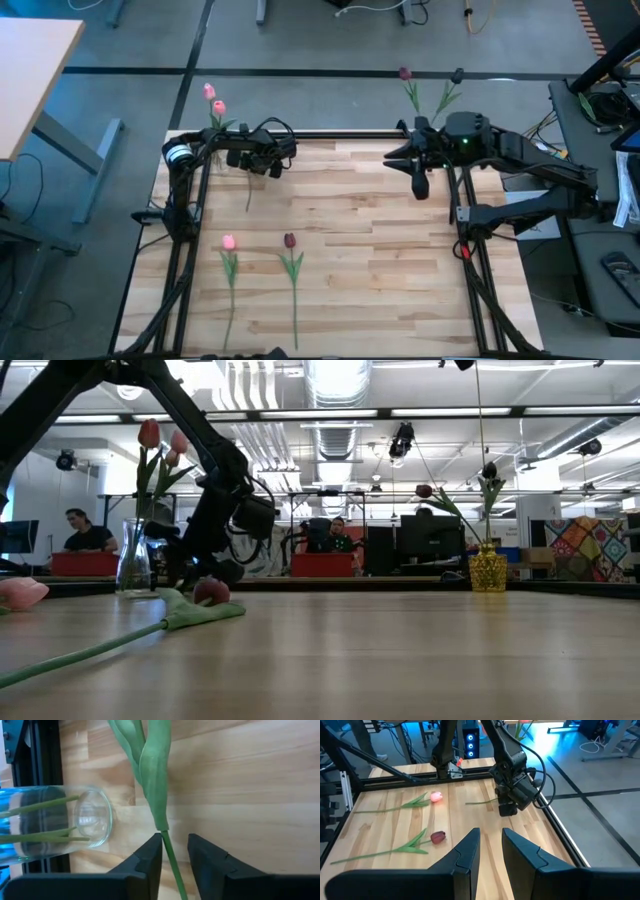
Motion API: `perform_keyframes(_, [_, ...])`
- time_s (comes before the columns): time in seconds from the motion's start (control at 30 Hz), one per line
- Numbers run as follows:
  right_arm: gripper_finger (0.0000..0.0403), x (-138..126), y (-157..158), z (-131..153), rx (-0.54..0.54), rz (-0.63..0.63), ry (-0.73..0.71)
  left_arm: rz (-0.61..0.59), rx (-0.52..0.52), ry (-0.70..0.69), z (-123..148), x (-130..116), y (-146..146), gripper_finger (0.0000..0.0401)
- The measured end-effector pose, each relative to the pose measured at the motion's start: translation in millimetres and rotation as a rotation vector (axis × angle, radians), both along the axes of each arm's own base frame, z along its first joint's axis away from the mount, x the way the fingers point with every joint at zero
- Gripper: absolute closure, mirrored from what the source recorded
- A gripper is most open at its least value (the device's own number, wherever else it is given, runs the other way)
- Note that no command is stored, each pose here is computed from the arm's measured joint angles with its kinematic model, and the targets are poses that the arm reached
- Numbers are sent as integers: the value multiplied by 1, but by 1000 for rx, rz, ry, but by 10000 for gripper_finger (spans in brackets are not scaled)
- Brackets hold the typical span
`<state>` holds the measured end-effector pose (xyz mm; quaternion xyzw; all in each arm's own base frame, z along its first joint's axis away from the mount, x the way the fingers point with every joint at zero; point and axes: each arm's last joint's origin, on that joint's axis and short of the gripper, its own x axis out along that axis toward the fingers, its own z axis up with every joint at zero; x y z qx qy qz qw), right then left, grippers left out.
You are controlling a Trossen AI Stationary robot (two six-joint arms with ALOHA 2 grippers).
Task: Sort flowers into vase by color
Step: Put the black flower into the yellow vase
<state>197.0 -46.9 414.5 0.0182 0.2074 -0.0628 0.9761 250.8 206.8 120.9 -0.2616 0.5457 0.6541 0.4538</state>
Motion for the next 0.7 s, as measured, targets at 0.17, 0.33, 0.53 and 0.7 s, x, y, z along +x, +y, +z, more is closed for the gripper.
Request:
perform_keyframes(0.17, [330,-5,1,1,-7,3,5,-10,8,0,-1,1,1,352])
perform_keyframes(0.33, [330,-11,3,3,-14,6,-2,-49,7,-14,-1,6,-3,393])
perform_keyframes(0.53, [330,-16,4,6,-33,12,-19,-122,11,-81,6,23,-21,398])
perform_keyframes(0.7, [330,-17,4,7,-36,12,-25,-202,25,-153,14,43,-43,400])
